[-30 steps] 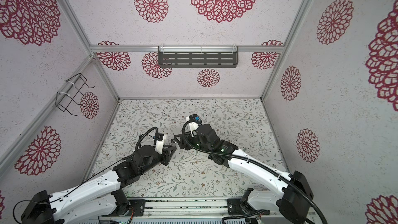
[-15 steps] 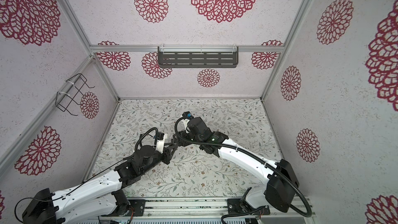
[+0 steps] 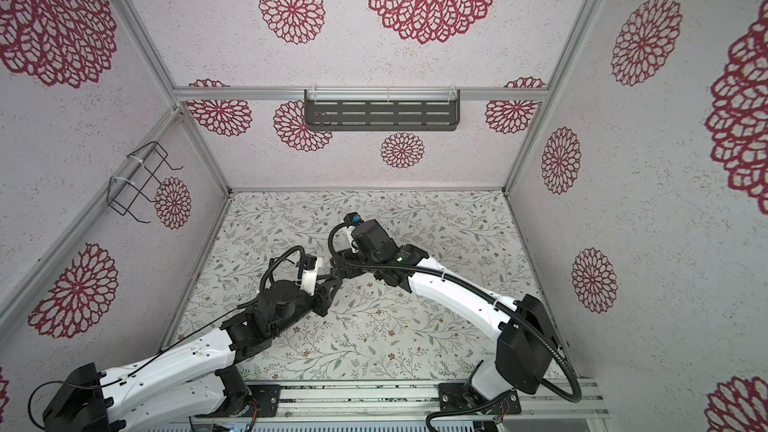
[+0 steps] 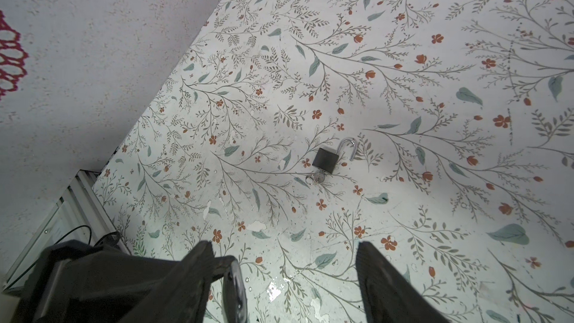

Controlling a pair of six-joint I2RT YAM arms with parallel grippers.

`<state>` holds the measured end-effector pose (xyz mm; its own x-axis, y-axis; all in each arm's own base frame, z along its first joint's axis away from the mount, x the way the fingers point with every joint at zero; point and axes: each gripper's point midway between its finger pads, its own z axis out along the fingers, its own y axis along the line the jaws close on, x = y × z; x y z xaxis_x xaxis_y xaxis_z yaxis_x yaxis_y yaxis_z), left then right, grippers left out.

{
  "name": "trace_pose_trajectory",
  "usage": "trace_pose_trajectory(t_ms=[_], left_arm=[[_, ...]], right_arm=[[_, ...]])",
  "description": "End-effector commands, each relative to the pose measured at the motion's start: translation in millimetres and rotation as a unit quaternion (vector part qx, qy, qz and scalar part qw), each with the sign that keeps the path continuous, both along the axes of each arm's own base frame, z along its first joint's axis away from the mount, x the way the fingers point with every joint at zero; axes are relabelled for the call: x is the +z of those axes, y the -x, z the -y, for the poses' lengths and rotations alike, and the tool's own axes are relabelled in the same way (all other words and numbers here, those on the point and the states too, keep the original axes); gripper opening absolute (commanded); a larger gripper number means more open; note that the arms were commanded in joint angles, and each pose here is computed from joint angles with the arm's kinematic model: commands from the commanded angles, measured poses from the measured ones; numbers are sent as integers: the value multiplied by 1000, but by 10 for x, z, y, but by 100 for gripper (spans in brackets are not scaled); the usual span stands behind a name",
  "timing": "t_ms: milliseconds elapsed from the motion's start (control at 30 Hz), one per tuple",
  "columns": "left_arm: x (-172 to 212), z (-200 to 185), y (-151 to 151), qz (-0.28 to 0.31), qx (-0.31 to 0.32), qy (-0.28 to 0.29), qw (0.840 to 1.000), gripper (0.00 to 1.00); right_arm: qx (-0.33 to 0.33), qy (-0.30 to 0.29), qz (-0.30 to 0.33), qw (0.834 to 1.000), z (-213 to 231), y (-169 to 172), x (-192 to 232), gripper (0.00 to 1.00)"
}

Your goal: Unlock with the key

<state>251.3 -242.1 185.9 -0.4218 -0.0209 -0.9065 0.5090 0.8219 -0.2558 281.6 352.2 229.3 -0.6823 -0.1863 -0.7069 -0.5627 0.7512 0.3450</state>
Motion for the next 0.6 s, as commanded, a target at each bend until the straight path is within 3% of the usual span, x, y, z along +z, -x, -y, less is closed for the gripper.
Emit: trace_pose_trajectory(t_ms=[0, 567], left_arm=[[134, 29, -6, 29, -4, 8, 1000, 0], [136, -7, 6, 32, 0, 12, 999, 0]], right_arm=[[-6, 8, 18, 1000, 29, -72, 105, 75], [-23, 74, 12, 997, 113, -186, -11, 77]])
